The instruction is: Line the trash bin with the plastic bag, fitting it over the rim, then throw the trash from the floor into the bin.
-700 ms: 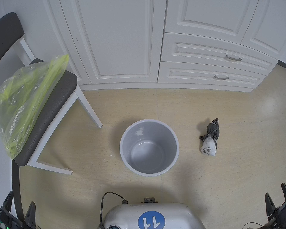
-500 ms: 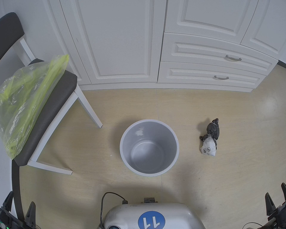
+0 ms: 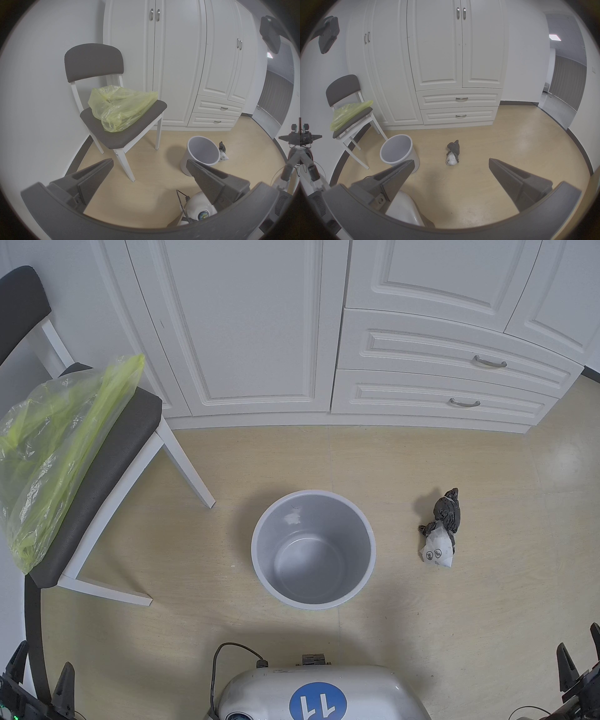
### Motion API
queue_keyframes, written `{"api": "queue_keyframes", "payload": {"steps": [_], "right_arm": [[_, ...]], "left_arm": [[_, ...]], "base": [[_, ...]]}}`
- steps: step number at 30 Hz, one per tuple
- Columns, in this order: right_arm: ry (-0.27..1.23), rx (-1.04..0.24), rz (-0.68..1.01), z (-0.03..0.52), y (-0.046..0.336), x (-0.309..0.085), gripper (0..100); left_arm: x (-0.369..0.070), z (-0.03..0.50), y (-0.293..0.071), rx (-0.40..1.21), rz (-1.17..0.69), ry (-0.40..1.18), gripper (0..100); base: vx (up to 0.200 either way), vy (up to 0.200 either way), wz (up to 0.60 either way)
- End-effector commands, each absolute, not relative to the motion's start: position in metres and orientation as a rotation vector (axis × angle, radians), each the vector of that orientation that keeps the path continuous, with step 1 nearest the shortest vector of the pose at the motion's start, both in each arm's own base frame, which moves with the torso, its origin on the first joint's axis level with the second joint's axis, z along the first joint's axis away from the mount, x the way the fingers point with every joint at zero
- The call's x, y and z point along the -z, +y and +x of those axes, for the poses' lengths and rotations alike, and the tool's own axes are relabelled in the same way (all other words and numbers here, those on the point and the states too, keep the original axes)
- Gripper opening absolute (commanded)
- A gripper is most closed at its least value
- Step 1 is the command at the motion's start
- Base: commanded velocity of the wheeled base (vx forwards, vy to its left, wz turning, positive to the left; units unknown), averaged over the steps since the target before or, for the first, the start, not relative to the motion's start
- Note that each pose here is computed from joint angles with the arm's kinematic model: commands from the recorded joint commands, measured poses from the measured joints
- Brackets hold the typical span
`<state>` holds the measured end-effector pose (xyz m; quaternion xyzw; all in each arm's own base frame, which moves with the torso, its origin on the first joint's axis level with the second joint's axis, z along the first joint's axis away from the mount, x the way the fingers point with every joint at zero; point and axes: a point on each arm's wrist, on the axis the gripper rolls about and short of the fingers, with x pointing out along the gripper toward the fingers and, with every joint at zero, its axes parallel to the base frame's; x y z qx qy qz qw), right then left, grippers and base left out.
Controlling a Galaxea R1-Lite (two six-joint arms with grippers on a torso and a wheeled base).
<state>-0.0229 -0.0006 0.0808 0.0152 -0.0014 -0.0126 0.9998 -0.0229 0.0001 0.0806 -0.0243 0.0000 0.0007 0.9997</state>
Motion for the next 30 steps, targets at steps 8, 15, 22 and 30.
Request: {"api": "queue_keyframes", "payload": {"steps": [8, 15, 22, 30], "right_arm": [[-0.003, 0.024, 0.031, -0.0229, -0.0006, -0.0761, 100], [-0.003, 0.026, 0.029, -0.0229, -0.0007, -0.0761, 100], [-0.003, 0.024, 0.031, -0.0229, -0.0006, -0.0761, 100], [-0.002, 0.031, 0.025, -0.0228, -0.0006, -0.0761, 100]], "left_arm": [[-0.0757, -0.0229, 0.0001, -0.002, -0.051, 0.0, 100], [-0.0757, -0.0229, 0.0001, 0.0, -0.049, 0.0, 100], [-0.0757, -0.0229, 0.0001, -0.003, -0.051, 0.0, 100], [-0.0753, -0.0228, 0.0001, 0.0, -0.031, 0.002, 100]], "base": [[0.0, 0.0, 0.0], [0.0, 0.0, 0.0], [0.0, 0.0, 0.0], [0.0, 0.0, 0.0]]}}
